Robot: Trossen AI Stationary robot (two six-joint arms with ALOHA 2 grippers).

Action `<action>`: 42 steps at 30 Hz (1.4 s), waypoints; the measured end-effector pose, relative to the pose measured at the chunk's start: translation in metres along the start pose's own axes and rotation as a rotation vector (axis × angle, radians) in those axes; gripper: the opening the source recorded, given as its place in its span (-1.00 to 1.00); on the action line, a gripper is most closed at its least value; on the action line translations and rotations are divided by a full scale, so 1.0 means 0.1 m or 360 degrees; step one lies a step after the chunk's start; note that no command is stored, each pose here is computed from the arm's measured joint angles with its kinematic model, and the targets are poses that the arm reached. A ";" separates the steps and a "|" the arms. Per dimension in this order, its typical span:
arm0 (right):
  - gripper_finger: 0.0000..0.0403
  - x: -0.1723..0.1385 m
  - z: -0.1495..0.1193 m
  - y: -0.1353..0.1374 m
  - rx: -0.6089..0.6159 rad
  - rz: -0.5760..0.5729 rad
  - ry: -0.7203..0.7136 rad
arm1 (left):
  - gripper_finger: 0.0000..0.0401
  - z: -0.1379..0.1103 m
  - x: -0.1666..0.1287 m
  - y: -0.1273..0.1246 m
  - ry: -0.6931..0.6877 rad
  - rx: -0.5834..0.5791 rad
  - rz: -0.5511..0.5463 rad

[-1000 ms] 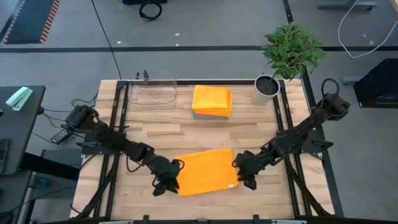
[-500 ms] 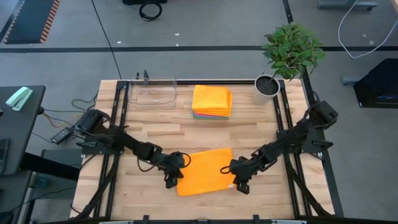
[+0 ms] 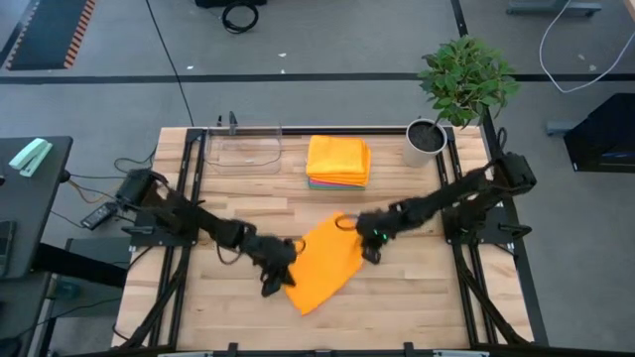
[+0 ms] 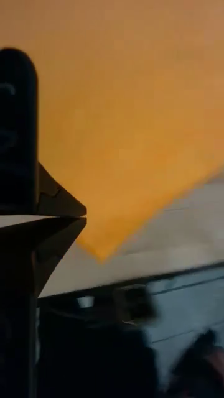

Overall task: Fold microfiber towels
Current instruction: Fold the orange towel

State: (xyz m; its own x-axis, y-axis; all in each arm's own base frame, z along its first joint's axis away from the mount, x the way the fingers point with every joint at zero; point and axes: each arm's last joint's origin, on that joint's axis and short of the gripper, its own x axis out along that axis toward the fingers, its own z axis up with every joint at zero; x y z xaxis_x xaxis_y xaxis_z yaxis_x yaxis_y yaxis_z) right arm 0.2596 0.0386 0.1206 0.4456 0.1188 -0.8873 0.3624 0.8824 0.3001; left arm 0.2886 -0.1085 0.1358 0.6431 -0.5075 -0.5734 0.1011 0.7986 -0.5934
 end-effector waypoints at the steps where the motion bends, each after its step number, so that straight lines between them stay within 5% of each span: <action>1: -1.00 -0.04 0.08 -0.06 -0.0019 -0.0057 0.0008 | -0.93 0.09 -0.09 0.01 -0.0061 0.0037 0.0004; 7: -1.00 -0.55 0.52 -0.23 -0.0114 -0.0342 0.0203 | -0.93 0.40 -0.48 0.22 -0.0233 0.0155 0.0138; 11: -1.00 -0.65 0.64 0.03 -0.0137 -0.0255 0.0108 | -0.90 0.32 -0.44 0.36 -0.0095 0.0228 0.0242; 19: -1.00 -0.16 0.23 0.90 0.0079 0.0346 -0.0380 | -0.94 0.06 -0.06 0.43 0.0121 0.0390 0.0230; 23: -1.00 0.17 0.00 1.06 0.0123 0.0282 -0.0379 | -0.91 -0.06 0.06 0.42 0.0197 0.0364 0.0215; 30: -1.00 0.55 -0.07 1.33 -0.0001 0.0250 -0.0317 | -0.95 -0.20 0.20 0.15 0.0151 0.0146 0.0105; 36: -1.00 0.50 -0.30 1.38 -0.0069 0.0268 -0.0132 | -0.91 -0.37 0.39 -0.23 0.0025 -0.0074 0.0022; 42: -1.00 0.12 -0.54 1.52 -0.0320 0.0396 -0.0005 | -0.97 -0.13 0.76 -0.86 -0.0194 0.0098 -0.0292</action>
State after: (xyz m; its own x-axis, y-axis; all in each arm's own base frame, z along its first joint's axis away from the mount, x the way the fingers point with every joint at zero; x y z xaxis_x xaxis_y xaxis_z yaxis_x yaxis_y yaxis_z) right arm 0.2757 0.1987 0.1363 0.5030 0.3413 -0.7940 0.0729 0.8987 0.4324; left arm 0.3187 -0.2199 0.1356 0.6962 -0.6062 -0.3846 0.2683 0.7166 -0.6438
